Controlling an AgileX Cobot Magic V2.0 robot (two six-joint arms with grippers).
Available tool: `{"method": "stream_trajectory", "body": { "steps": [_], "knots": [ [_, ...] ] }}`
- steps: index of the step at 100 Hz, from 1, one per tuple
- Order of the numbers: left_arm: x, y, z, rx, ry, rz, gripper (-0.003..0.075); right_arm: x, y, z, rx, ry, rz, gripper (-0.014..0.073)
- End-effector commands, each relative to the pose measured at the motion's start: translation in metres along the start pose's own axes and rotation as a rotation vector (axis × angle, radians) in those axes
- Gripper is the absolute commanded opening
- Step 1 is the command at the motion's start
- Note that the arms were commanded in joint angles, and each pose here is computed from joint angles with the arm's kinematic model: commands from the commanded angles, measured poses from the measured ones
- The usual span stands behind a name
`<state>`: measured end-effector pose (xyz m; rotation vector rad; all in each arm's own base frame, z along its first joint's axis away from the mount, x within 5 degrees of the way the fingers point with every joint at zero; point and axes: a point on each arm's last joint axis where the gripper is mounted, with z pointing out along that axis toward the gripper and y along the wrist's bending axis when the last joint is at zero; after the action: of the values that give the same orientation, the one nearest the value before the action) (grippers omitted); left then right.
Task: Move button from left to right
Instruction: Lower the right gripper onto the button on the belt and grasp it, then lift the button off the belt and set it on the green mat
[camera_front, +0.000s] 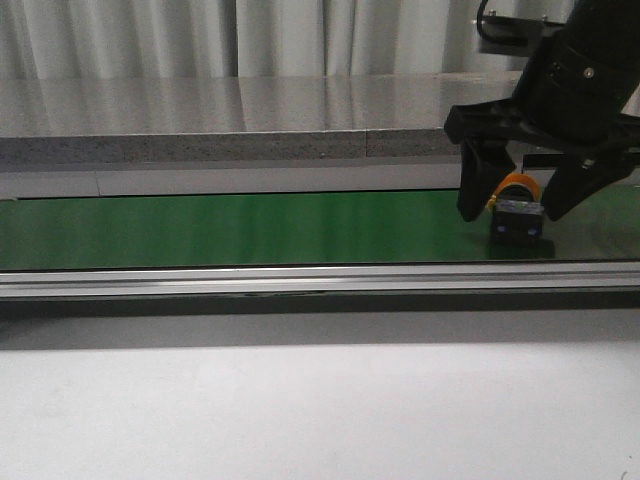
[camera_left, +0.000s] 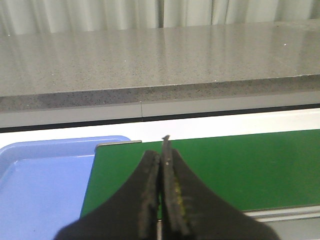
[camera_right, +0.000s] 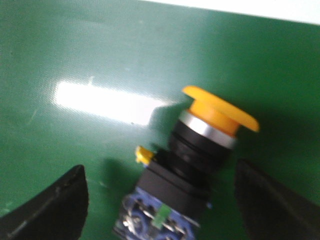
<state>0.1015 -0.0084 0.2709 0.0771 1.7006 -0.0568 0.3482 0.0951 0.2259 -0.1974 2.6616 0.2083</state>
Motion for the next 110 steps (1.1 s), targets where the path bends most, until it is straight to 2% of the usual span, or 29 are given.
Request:
{"method": "stream_trajectory", "body": {
  "steps": [1,10,27,34,50,60,67,81,110],
  "knots": [
    [-0.016,0.000,-0.001,-0.003,-0.103,-0.007,-0.0020,-0.014,0.002,-0.013,-0.005,-0.089,-0.019,0.0591],
    [-0.016,0.000,-0.001,-0.003,-0.103,-0.007,-0.0020,-0.012,0.002,-0.007,-0.004,-0.066,-0.008,0.0537],
    [-0.016,0.000,-0.001,-0.003,-0.101,-0.007,-0.0020,-0.014,0.003,-0.011,-0.006,-0.048,0.003,0.0277],
    [-0.016,0.000,-0.001,-0.003,-0.101,-0.007,-0.0020,-0.018,0.004,-0.017,-0.008,-0.039,0.001,0.0216],
    [-0.016,0.000,-0.001,-0.003,-0.101,-0.007,-0.0020,-0.034,0.004,-0.044,0.002,-0.068,-0.016,0.0204],
    [-0.016,0.000,-0.001,-0.003,-0.101,-0.007,-0.0020,-0.046,-0.006,-0.065,0.044,-0.118,-0.029,0.0204],
    [-0.016,0.000,-0.001,-0.003,-0.101,-0.007,-0.0020,-0.053,-0.020,-0.078,0.085,-0.146,-0.018,0.0204],
    [-0.016,0.000,-0.001,-0.003,-0.101,-0.007,-0.0020,-0.059,-0.065,-0.094,0.188,-0.173,0.047,0.0204],
    [-0.016,0.000,-0.001,-0.003,-0.101,-0.007,-0.0020,-0.042,-0.185,-0.112,0.408,-0.212,0.263,0.0204]
  ]
}}
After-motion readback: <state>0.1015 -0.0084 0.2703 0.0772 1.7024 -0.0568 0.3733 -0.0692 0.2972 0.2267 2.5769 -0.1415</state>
